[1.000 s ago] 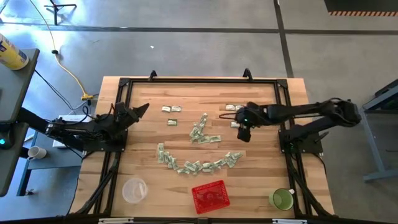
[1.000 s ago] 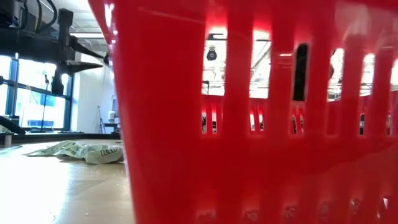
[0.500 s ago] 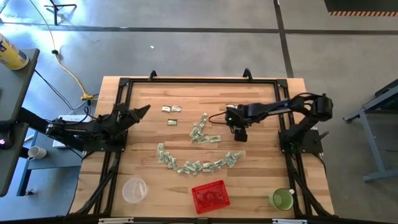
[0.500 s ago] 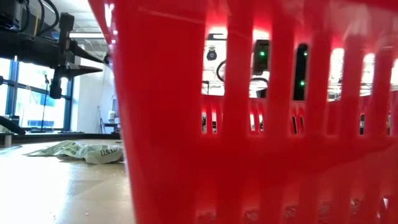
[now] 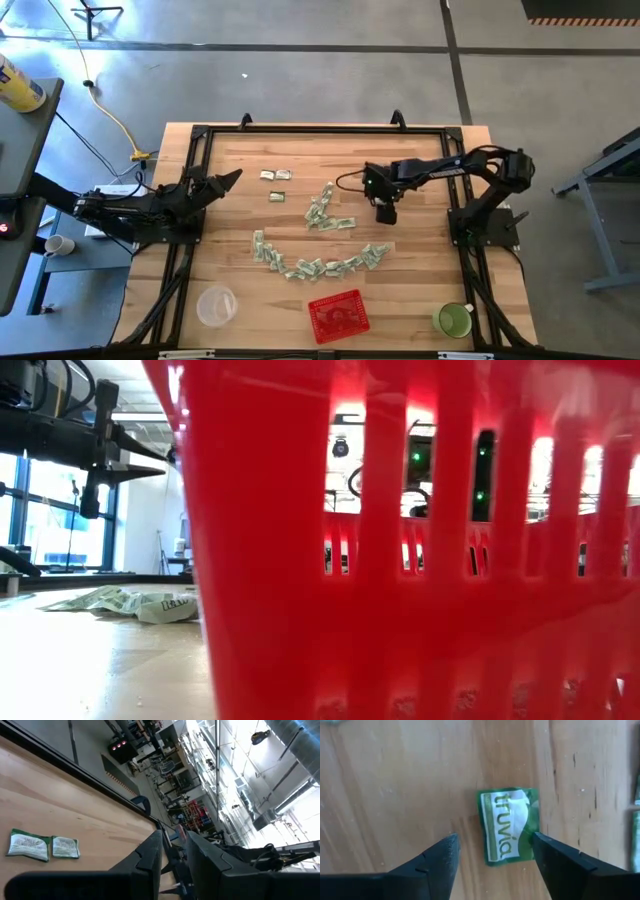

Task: Pick and place items into bin
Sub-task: Put the green stevia packet into the red bin

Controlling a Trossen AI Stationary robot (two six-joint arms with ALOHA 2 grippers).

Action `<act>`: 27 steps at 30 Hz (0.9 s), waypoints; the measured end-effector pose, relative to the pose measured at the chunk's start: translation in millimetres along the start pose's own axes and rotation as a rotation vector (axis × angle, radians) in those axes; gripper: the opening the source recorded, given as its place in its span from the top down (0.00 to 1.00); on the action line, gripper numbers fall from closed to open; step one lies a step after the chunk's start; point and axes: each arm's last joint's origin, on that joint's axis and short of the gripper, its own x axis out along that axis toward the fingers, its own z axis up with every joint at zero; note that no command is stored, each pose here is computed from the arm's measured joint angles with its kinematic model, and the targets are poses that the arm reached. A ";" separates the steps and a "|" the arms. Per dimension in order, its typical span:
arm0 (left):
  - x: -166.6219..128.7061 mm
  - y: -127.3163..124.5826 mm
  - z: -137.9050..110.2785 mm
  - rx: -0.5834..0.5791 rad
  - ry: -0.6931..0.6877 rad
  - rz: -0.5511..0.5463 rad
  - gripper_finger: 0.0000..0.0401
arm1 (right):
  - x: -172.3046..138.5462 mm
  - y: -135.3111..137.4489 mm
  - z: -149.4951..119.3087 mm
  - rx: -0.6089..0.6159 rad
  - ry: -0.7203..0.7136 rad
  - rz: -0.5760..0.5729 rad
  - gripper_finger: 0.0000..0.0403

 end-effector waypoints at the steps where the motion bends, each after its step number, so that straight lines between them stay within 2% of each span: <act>1: 0.0 0.0 0.0 0.000 0.000 0.000 0.69 | 0.6 -3.4 0.1 0.026 -0.004 0.008 0.42; 7: 0.0 0.0 0.0 0.000 0.000 0.000 0.69 | 8.8 -9.3 2.0 0.111 -0.002 0.002 0.61; 15: 0.0 0.0 0.0 0.000 -0.001 0.001 0.69 | 8.8 9.2 4.7 0.171 -0.009 -0.031 0.96; 21: 0.0 0.1 0.1 0.000 -0.002 0.001 0.69 | -8.1 26.6 5.1 0.277 -0.070 0.051 0.96; 24: 0.0 0.1 0.1 0.001 -0.002 0.001 0.69 | -32.3 39.9 5.6 0.305 -0.151 0.139 0.99; 27: 0.0 0.1 0.1 0.031 -0.003 0.002 0.69 | -55.4 55.3 3.1 0.354 -0.225 0.179 0.98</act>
